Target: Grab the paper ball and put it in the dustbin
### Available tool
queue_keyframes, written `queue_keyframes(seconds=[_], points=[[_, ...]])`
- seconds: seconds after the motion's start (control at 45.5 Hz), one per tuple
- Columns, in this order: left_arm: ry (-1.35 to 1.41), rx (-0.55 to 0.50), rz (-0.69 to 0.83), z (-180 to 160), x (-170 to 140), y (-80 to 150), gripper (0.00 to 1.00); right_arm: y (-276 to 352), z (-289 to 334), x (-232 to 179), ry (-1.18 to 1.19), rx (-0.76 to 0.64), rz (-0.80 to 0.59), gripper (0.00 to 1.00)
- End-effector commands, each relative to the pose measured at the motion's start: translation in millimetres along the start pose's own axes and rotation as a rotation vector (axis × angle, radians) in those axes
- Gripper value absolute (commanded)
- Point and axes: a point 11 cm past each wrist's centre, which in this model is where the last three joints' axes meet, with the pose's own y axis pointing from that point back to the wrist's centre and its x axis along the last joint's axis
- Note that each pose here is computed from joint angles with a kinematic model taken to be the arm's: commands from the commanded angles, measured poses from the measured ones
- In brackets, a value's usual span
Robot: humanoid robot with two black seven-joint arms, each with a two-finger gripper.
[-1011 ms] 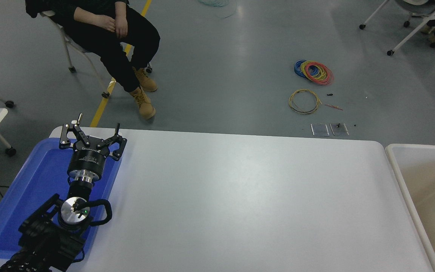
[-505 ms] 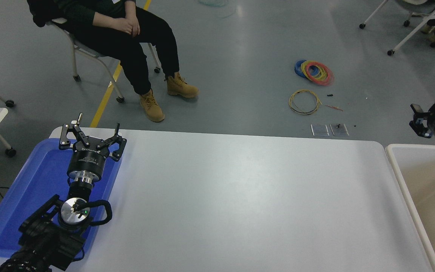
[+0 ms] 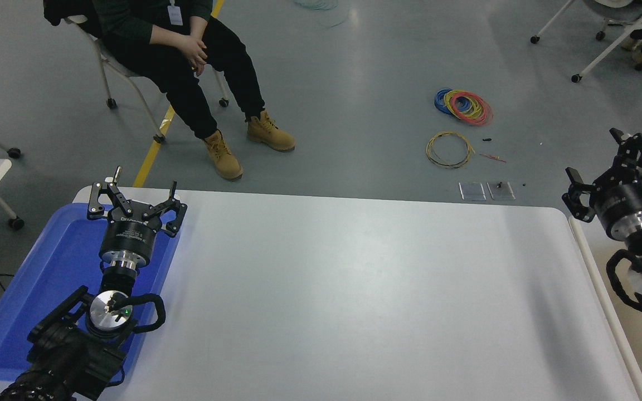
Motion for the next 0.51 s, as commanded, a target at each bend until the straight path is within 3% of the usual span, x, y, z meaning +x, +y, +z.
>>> queue_keyframes(seconds=[0.0, 0.484], points=[[0.001, 0.001, 0.0, -0.7, -0.2, 0.0, 1.0, 10.8, 14.2, -2.9, -0.035, 0.062, -0.009, 1.0], [0.0, 0.0, 0.0, 0.0, 0.0, 0.0, 1.0, 21.9, 45.1, -10.7, -0.044, -0.006, -0.021, 1.0]])
